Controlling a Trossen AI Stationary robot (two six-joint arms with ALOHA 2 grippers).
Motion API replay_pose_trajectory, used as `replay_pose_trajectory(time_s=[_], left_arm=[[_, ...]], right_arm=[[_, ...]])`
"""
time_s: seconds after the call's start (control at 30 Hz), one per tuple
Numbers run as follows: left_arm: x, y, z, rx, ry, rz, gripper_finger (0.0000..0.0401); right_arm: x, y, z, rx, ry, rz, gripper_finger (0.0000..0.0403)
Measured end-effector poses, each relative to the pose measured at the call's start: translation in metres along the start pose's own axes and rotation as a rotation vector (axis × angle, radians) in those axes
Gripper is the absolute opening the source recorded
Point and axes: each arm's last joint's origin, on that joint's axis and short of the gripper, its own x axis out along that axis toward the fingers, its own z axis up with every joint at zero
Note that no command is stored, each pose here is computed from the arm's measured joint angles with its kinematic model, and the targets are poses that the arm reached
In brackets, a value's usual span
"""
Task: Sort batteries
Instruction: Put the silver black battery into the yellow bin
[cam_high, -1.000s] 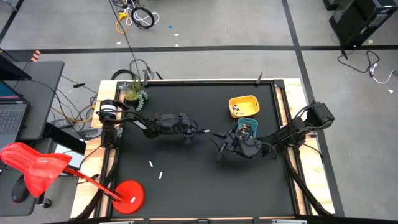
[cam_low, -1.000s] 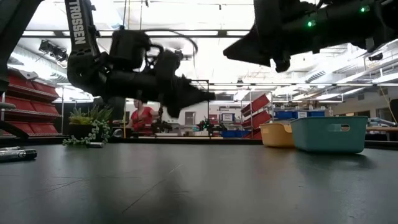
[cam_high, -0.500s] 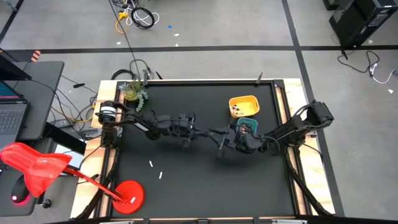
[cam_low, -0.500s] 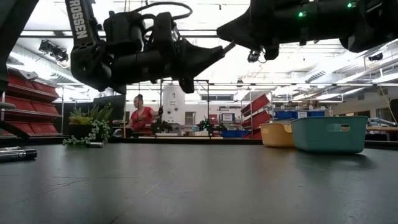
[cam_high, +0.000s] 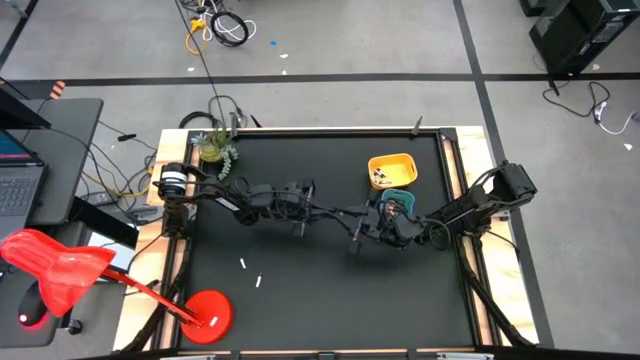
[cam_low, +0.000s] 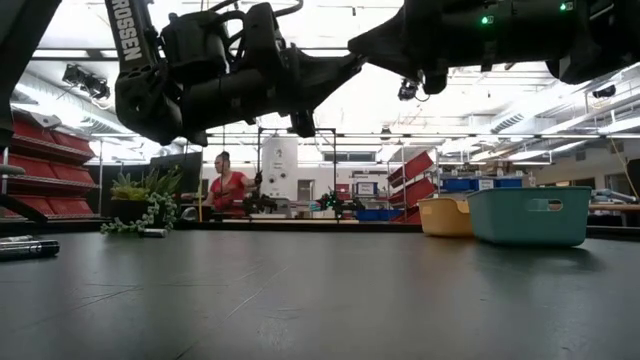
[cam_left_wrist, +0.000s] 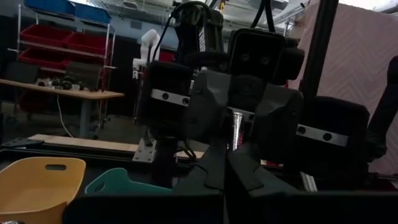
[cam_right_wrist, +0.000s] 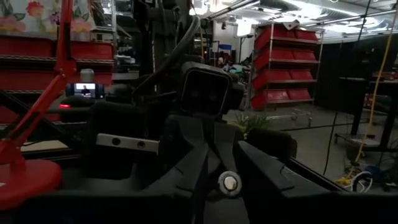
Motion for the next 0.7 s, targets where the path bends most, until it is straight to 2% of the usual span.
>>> replay_pose_trajectory(time_s=[0.1, 0.2, 0.4, 0.5, 0.7], left_arm=[[0.0, 0.0, 0.0, 0.0, -0.002, 0.003, 0.0], [0.0, 0.0, 0.0, 0.0, -0.004, 0.006, 0.0], [0.0, 0.002, -0.002, -0.039, 0.008, 0.074, 0.0008], [0.0, 0.004, -0.006, -0.062, 0.044, 0.1, 0.0042], [-0.003, 0.007, -0.011, -0.062, 0.098, 0.152, 0.0153]], right_arm=[[0.0, 0.0, 0.0, 0.0, -0.001, 0.007, 0.0074], [0.0, 0.0, -0.001, -0.009, 0.005, 0.011, 0.0029], [0.0, 0.0, -0.003, -0.024, 0.028, -0.017, 0.0029], [0.0, -0.002, -0.006, -0.045, 0.057, -0.061, 0.0029], [0.0, -0.005, -0.008, -0.08, 0.092, -0.138, 0.0029]])
